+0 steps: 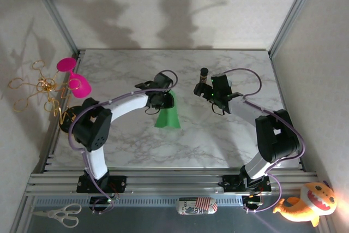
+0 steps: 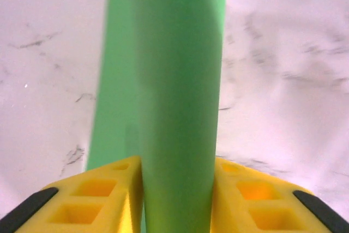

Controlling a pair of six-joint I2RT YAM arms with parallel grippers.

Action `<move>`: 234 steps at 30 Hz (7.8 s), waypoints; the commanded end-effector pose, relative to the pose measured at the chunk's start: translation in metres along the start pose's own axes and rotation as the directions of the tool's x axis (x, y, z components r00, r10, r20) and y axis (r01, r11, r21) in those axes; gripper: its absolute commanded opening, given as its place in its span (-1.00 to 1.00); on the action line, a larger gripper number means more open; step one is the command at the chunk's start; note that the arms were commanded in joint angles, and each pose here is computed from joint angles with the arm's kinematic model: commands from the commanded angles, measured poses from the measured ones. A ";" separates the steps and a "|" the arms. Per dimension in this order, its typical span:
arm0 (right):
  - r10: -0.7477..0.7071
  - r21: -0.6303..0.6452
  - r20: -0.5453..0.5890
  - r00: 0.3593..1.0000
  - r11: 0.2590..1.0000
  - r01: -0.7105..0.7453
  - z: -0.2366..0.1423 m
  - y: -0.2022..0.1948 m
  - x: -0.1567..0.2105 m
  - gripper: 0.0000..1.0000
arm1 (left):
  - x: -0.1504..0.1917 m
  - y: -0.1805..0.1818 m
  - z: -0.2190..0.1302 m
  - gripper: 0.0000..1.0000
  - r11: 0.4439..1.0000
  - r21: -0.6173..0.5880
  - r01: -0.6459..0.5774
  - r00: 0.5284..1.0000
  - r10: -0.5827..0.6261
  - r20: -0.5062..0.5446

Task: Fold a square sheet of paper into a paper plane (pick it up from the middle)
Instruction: First fold the square sheet of paper in half at the center of the table, then hold the square sheet of paper at the center of the table, then first fold the square sheet of paper in half at the center of the table.

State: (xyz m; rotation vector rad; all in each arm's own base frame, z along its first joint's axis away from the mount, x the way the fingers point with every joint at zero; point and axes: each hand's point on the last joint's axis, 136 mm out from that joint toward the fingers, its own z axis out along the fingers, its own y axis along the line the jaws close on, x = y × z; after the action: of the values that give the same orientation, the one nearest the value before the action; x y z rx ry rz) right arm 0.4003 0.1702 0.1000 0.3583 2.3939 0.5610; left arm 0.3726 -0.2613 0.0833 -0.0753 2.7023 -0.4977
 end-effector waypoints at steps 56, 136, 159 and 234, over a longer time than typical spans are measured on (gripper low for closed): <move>-0.163 -0.205 -0.501 0.850 0.976 0.067 0.076 0.061 0.145 -0.82 | 0.015 0.052 0.050 -0.40 0.980 0.156 0.124 0.985 -0.102 -0.142; -0.104 -0.317 -0.394 0.913 0.948 -0.029 0.048 0.091 0.105 -0.50 | 0.071 0.116 0.074 -0.23 0.962 -0.240 0.128 0.971 -0.171 -0.165; -0.172 -0.348 -0.433 0.885 0.937 0.012 0.058 0.110 0.121 -0.59 | 0.084 0.120 0.080 -0.20 0.965 -0.248 0.083 0.967 -0.138 -0.214; -0.047 0.127 -0.649 0.759 0.977 0.170 0.084 -0.027 0.206 -0.86 | 0.021 0.011 0.039 -0.74 0.979 0.127 0.161 0.979 -0.142 -0.146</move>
State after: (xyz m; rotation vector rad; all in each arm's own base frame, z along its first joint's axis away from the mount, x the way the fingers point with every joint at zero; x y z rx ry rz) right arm 0.3531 0.3209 0.0122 -0.0427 2.7970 0.9461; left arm 0.3693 -0.2613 0.0412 -0.2384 2.7798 -0.7390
